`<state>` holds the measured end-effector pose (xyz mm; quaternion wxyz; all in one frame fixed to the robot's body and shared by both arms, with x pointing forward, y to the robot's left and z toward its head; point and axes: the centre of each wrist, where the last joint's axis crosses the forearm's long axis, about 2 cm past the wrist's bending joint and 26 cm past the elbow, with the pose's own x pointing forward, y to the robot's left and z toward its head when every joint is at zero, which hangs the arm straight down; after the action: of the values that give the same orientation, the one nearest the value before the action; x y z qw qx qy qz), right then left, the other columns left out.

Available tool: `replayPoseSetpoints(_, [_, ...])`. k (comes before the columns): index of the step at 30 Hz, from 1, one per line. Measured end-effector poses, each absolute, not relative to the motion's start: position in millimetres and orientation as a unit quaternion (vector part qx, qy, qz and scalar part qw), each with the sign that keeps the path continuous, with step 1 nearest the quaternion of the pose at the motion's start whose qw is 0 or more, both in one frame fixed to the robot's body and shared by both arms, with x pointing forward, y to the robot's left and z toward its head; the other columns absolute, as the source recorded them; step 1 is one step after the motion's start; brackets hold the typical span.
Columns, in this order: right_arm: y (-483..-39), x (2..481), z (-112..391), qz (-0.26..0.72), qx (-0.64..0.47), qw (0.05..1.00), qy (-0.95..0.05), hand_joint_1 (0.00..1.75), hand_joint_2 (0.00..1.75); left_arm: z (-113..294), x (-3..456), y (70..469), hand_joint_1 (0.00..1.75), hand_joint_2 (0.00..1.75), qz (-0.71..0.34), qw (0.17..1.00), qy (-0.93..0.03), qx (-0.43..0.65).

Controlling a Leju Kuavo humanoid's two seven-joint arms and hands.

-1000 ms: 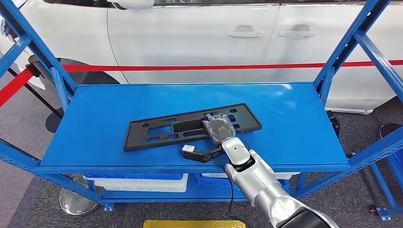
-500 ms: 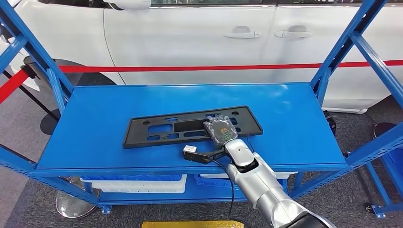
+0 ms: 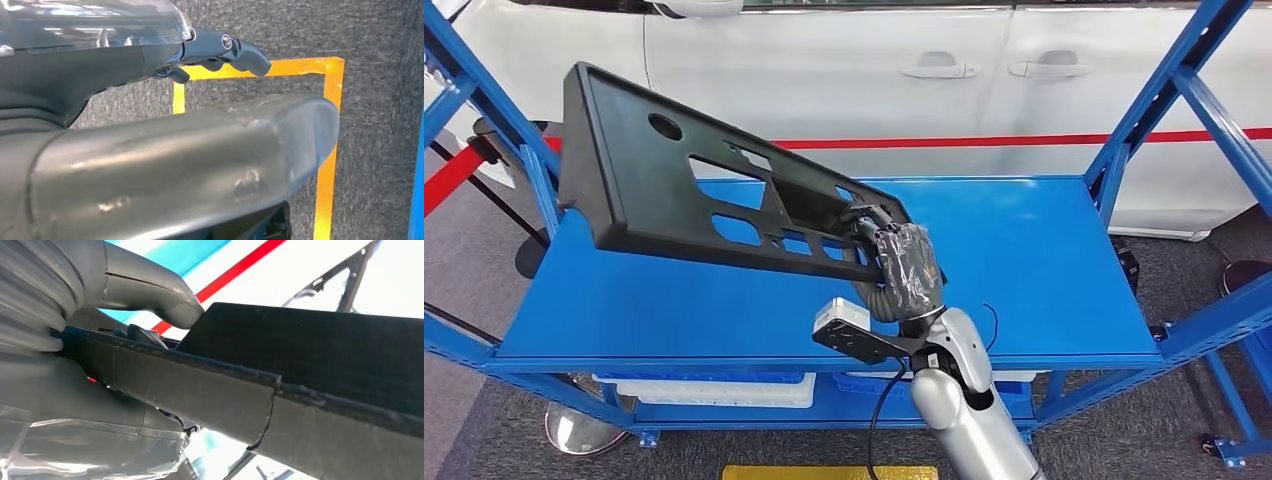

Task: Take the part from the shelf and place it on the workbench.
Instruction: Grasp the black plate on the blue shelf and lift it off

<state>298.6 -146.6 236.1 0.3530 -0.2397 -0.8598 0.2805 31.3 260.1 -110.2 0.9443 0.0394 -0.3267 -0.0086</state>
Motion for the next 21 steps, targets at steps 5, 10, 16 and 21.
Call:
replayPoseSetpoints(5, [-150.6, 286.2, 245.5, 0.222, -0.197, 0.331, -0.896, 1.75, 1.75, -110.2, 31.1, 259.8, 0.00, 0.00, 0.000, 0.944, -0.326, 0.043])
replayPoseSetpoints(10, [-163.3, 258.9, 258.1, 0.112, -0.112, 0.317, -0.935, 1.75, 1.75, -110.5, 27.3, 258.8, 0.00, 0.00, 0.012, 0.945, -0.323, 0.048])
replayPoseSetpoints(16, [-188.6, 228.6, 261.8, 0.032, -0.051, 0.307, -0.950, 1.75, 1.75, -110.4, 27.3, 258.2, 0.00, 0.00, 0.024, 0.944, -0.325, 0.050])
replayPoseSetpoints(21, [-200.9, 203.3, 229.7, 0.005, 0.016, 0.371, -0.928, 1.75, 1.75, -110.3, 28.0, 258.4, 0.00, 0.00, 0.044, 0.946, -0.317, 0.057])
